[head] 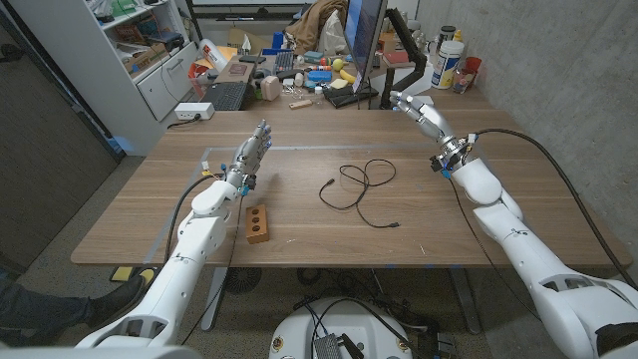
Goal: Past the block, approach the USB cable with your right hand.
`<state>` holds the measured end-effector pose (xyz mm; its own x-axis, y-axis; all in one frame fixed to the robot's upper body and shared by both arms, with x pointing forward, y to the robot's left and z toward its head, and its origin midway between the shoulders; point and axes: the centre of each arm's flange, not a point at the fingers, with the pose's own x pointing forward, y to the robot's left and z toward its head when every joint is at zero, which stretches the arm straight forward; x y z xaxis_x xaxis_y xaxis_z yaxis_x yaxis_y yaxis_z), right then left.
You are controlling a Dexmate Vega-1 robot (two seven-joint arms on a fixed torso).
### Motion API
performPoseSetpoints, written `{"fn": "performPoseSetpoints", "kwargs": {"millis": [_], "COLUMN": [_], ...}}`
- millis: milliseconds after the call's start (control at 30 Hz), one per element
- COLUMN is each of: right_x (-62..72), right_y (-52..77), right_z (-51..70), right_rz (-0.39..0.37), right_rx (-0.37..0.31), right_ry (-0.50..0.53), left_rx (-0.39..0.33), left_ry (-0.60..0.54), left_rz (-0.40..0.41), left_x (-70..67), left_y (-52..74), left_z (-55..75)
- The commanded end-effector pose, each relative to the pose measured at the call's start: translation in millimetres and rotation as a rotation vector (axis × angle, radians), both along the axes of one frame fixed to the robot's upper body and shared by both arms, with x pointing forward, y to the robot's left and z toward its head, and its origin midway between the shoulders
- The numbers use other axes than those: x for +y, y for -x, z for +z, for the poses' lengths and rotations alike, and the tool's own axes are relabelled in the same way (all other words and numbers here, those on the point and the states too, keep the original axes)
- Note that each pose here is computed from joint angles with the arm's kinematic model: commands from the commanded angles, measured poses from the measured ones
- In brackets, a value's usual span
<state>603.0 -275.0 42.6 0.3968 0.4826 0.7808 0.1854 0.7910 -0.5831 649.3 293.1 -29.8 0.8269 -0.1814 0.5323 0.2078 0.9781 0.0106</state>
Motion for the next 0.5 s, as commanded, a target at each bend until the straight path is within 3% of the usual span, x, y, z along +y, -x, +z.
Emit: {"fn": "performPoseSetpoints", "kwargs": {"millis": [33,500], "right_x": [2.5,12.5], "right_y": [4.2,6.0], "right_z": [0.2,-2.7], "right_rz": [-0.030,-0.070], "right_rx": [-0.066,-0.145], "right_ry": [0.028,0.111], "left_rx": [-0.009,-0.011], "left_ry": [-0.003,-0.011], "left_rz": [-0.004,-0.012], "left_x": [-3.9,-3.8], "left_y": [-0.8,-2.2], "left_z": [1.7,4.8]}}
